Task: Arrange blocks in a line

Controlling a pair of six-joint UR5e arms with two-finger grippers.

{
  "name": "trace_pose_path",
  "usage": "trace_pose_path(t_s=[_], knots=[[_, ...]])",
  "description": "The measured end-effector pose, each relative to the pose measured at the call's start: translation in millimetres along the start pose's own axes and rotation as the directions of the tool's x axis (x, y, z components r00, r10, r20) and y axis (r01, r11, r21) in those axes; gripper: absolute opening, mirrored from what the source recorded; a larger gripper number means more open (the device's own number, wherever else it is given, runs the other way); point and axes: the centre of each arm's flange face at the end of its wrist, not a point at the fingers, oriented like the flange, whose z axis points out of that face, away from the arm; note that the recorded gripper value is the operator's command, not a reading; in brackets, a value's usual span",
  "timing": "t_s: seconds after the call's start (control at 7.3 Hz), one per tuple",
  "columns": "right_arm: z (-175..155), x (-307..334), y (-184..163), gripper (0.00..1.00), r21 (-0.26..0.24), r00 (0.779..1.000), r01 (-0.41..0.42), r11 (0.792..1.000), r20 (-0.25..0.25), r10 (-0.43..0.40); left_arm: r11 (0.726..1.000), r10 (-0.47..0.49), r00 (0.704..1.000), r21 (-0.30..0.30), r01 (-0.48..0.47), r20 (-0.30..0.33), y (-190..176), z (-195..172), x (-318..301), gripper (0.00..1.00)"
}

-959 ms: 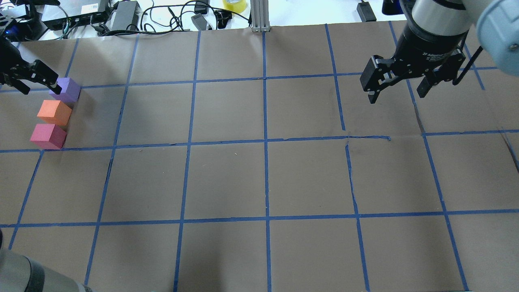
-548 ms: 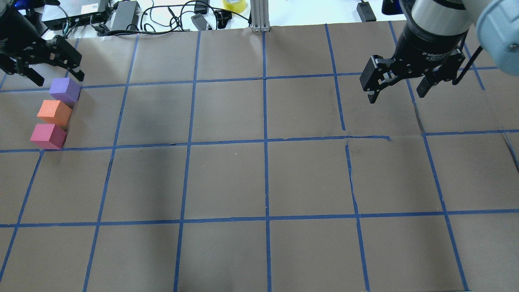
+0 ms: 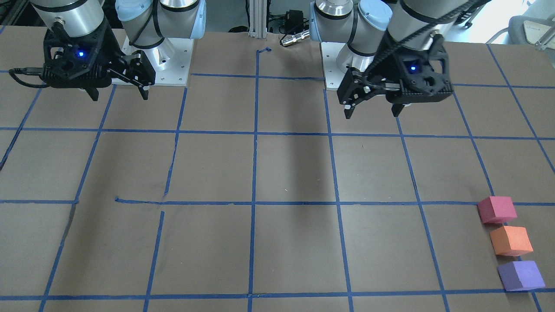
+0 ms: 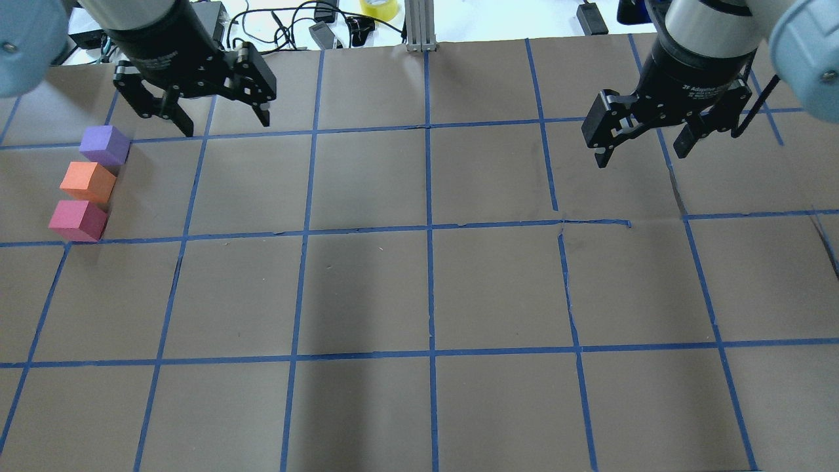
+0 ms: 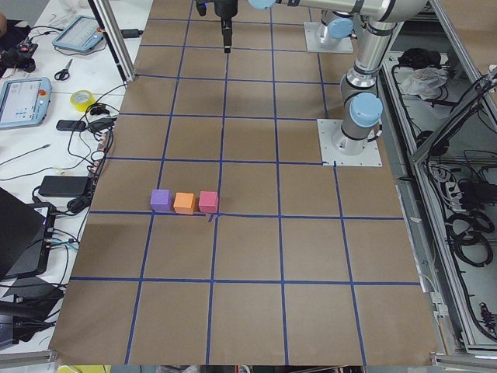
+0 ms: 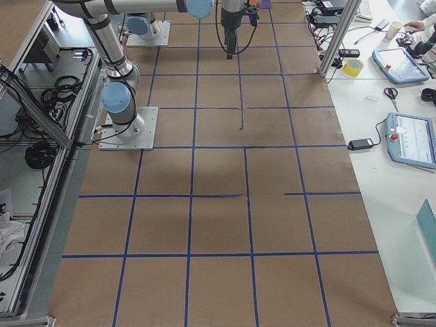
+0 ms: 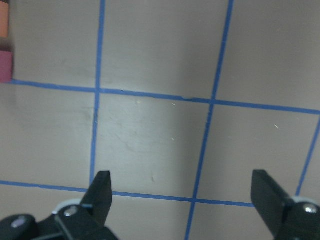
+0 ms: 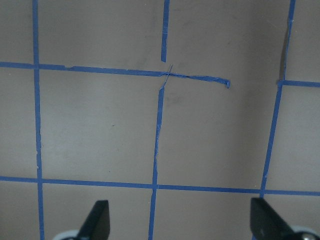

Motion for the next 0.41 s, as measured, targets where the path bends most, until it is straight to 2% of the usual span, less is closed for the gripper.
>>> trace_pose_path(t_s=[0.41], knots=[[0.0,0.2,0.0,1.0,0.0,1.0,0.0,1.0,-0.002,0.0,0.997,0.041,0.999,0.063,-0.04,-0.001,23.4,16.5,39.1,1.0]])
